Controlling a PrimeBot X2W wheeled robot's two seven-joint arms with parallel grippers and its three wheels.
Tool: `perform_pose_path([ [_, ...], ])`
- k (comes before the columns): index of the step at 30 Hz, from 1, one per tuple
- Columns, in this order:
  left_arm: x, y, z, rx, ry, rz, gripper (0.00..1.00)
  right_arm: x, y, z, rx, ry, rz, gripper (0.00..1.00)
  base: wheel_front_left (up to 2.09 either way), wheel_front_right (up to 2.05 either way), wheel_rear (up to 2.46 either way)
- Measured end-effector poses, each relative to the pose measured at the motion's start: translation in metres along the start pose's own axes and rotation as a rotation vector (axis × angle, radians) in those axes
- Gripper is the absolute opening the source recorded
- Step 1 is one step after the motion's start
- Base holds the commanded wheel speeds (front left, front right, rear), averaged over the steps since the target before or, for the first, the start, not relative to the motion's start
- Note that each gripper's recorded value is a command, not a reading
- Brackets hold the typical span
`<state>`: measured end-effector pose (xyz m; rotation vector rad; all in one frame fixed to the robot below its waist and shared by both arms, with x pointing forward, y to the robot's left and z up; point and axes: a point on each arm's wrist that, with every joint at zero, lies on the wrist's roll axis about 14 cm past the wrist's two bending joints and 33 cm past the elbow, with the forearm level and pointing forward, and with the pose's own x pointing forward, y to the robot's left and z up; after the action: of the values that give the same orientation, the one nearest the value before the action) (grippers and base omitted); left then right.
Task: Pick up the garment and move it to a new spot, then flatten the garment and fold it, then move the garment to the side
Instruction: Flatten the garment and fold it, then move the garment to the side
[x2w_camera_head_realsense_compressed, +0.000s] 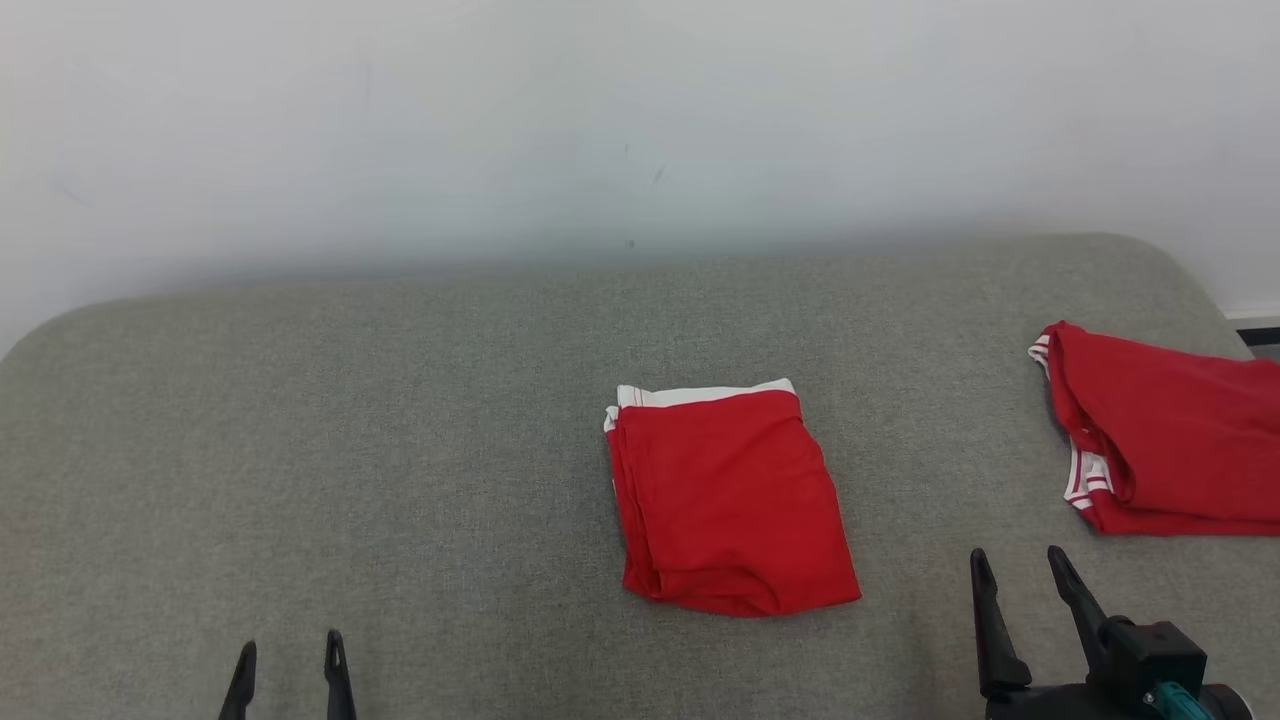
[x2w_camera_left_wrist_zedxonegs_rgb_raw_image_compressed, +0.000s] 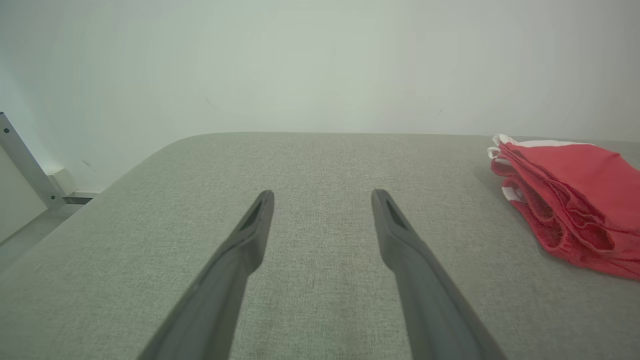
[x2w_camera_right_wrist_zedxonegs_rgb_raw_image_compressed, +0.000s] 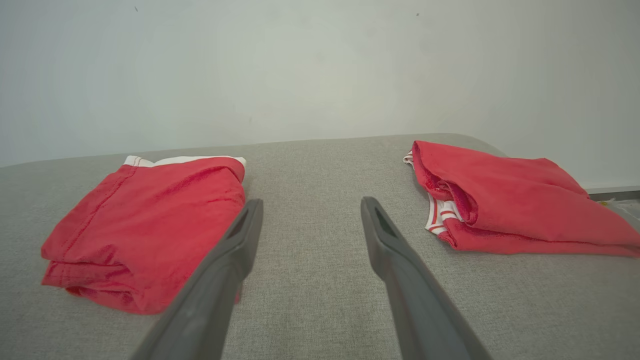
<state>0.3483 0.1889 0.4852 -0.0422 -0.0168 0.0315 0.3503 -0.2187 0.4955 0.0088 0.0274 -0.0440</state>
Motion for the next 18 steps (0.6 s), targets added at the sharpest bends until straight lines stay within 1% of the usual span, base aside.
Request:
perform_pose_path([
  [6,-0.007,0.001,-0.013,-0.001,0.040,0.000,1.00,-0.005,-0.004,-0.006,-0.005,0.021,-0.011,1.00,0.00,0.00,0.00],
  [18,-0.008,0.001,-0.018,0.006,0.059,-0.002,1.00,-0.005,0.000,-0.010,-0.014,0.044,0.001,1.00,0.00,0.00,0.00],
])
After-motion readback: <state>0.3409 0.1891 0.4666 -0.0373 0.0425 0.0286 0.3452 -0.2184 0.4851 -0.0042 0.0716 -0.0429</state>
